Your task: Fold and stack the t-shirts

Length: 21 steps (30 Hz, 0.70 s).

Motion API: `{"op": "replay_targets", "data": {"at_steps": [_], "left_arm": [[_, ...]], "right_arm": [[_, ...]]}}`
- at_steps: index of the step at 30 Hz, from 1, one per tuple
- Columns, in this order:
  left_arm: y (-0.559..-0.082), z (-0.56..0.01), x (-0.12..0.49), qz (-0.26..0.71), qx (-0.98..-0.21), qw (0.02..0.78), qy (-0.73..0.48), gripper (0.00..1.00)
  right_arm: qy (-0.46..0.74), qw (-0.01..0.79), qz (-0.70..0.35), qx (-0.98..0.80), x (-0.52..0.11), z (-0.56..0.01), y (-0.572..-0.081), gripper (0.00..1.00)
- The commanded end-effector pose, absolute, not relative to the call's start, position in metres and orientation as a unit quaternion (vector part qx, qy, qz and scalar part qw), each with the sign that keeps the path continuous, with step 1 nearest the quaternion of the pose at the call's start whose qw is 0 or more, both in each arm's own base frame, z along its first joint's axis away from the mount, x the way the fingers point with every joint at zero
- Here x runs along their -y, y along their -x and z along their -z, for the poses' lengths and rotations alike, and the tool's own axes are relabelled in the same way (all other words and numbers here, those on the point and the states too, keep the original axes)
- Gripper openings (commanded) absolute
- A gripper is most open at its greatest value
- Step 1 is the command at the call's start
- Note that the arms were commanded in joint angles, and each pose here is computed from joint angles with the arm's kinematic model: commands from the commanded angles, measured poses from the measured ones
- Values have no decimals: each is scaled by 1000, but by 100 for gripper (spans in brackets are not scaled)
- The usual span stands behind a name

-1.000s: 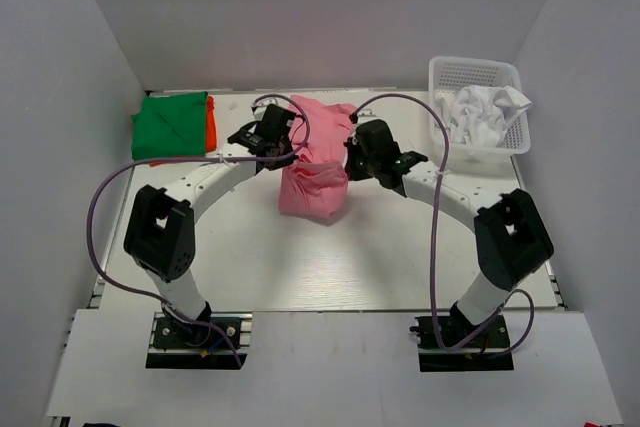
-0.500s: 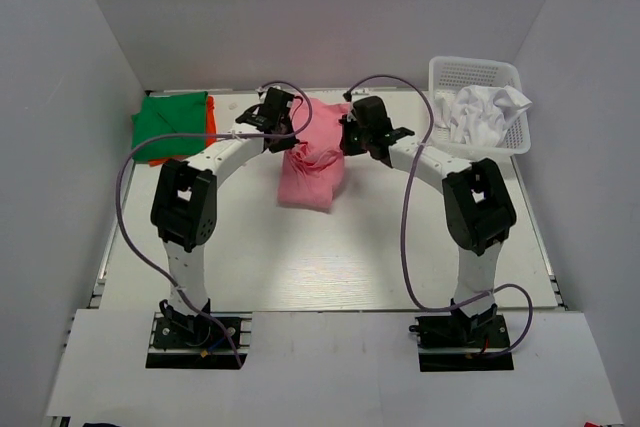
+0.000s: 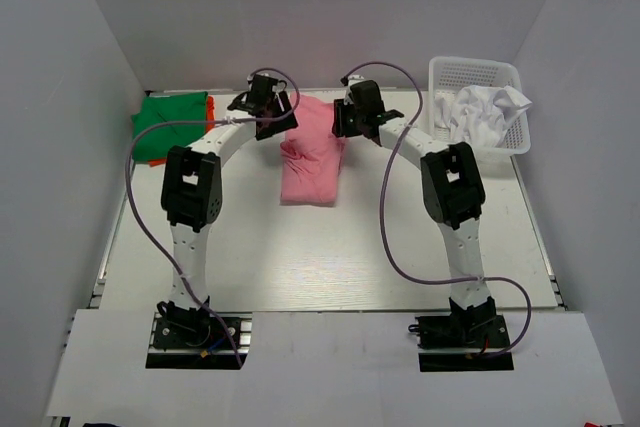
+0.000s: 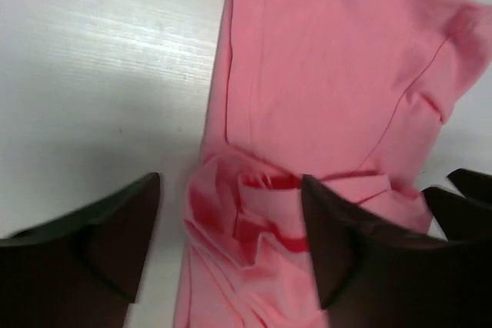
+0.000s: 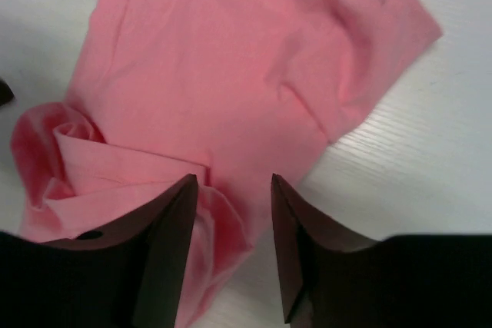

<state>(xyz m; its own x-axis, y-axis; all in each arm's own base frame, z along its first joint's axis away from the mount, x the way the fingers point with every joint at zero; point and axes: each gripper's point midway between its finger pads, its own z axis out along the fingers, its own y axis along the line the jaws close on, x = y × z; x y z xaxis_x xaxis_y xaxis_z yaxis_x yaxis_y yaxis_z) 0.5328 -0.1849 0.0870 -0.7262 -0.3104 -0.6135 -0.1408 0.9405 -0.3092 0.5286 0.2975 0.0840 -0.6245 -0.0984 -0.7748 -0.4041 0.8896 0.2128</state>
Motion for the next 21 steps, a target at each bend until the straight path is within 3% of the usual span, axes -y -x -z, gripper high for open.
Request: {"op": "replay_targets", "data": {"at_steps": [1,2,3,4,5,6,8,10,16,21], "left_arm": [[-552,-122,182,154,-910,365,118,88],[-551,-130,183,161,-908,369,116,100],[-547,-132,181,158,-909,370,110,100],[-541,-135,179,156,-909,372,104,100],[-529,-142,177,163,-906,377,102,100],[-521,-145,178,170,-905,380,94,100],[-499,-130,176,178,-909,367,89,100],[-478,-139,188,198,-908,363,71,100],[-393,-88,195,239,-930,278,37,100],[-358,-75,196,252,-929,269,18,97]], "right_arm": [[141,441,-185,-867,-289,-124,-546,53],[142,425,-178,-876,-286,-108,-536,56],[142,454,-184,-860,-285,-137,-535,60],[139,459,-186,-858,-282,-142,-531,61],[140,431,-183,-872,-275,-108,-513,61],[136,462,-196,-854,-275,-144,-509,61],[144,463,-211,-849,-274,-146,-491,61],[146,448,-232,-851,-275,-142,-469,61],[191,362,-316,-856,-284,-110,-384,61],[246,328,-330,-850,-282,-77,-341,57]]}}
